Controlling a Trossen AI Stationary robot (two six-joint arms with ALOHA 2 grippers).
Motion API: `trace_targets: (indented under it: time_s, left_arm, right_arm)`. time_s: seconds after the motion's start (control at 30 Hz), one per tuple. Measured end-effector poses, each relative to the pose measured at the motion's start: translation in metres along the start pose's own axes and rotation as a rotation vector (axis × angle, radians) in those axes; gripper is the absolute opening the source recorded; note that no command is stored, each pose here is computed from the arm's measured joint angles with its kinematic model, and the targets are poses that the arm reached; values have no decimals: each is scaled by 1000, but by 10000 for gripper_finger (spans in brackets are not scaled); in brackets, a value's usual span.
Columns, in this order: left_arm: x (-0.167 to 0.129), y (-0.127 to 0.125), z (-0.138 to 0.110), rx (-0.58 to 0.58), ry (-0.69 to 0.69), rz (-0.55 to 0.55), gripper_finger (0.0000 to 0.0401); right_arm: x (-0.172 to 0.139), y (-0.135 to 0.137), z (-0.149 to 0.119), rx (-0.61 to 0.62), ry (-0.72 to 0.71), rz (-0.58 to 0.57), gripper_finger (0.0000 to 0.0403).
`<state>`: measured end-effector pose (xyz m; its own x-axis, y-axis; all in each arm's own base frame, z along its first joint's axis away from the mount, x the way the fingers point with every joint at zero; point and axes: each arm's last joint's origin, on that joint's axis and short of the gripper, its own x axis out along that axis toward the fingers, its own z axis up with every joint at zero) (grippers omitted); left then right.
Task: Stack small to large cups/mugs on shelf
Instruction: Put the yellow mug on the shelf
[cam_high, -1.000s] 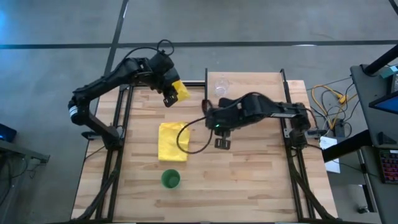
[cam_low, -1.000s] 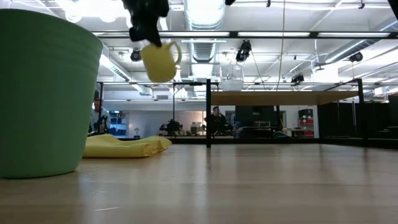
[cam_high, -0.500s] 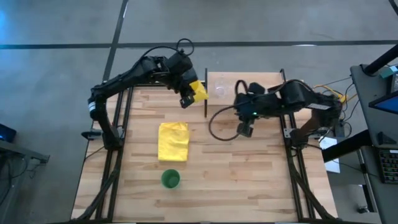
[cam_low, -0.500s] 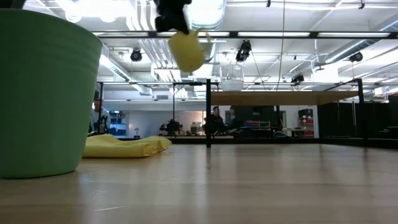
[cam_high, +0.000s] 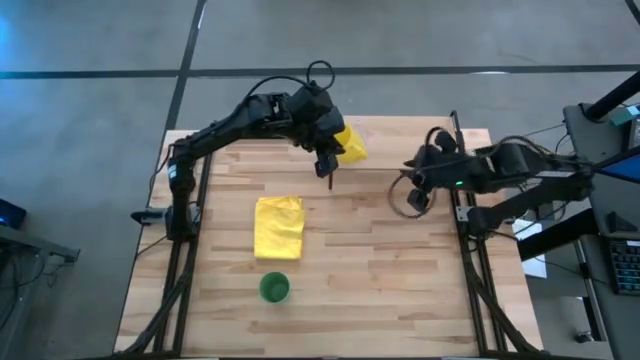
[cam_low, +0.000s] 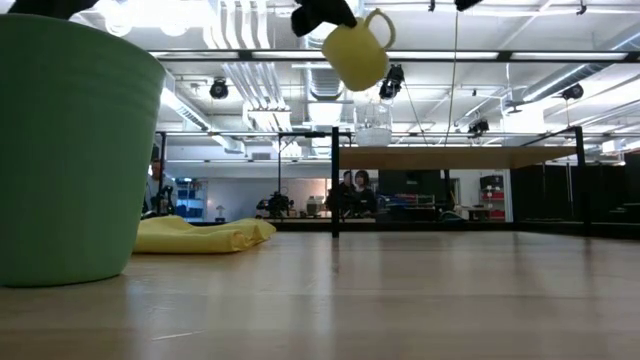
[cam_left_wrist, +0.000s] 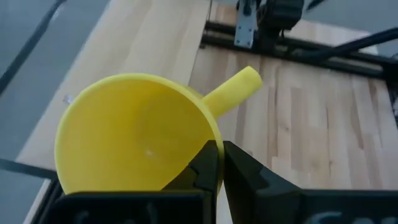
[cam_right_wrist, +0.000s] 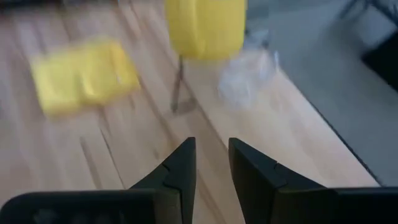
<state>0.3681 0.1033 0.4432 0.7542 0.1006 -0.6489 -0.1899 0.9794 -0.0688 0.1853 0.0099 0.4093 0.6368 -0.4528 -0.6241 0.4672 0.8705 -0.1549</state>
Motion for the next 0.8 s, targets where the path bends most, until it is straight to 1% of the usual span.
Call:
trace_targets:
  time_s: [0.1,0.2,0.27,0.33,0.43,0.5,0.57,0.63,0.73,0.8]
  left_arm:
    - [4,-2,0,4,5,-2,0]
    - [4,-5,1,10,-8,-8,0]
    - [4,-6,3,13,-30,-9,0]
    - [3,-6,3,13,-27,-10,0]
    - [3,-6,3,13,-32,-10,0]
    - [3,-6,3,12,-33,-9,0]
    - [3,-6,4,12,-35,-9,0]
    - [4,-6,3,12,-34,-12,0]
    - [4,-6,3,12,-34,-13,0]
    - [3,-6,3,11,-35,-13,0]
  right_arm:
    - [-1,-3,-8,70,-179,56,89]
    - [2,-4,-19,117,-276,126,89]
    - [4,-6,-24,178,-311,151,93]
    - [10,-6,-29,213,-307,157,101]
    - [22,-5,-34,224,-292,137,121]
    - [30,-4,-32,235,-300,126,136]
    - [36,-1,-27,221,-321,117,150]
    - [40,2,-21,174,-361,112,160]
    - [46,8,-14,88,-408,99,165]
    - [51,10,-11,36,-396,76,165]
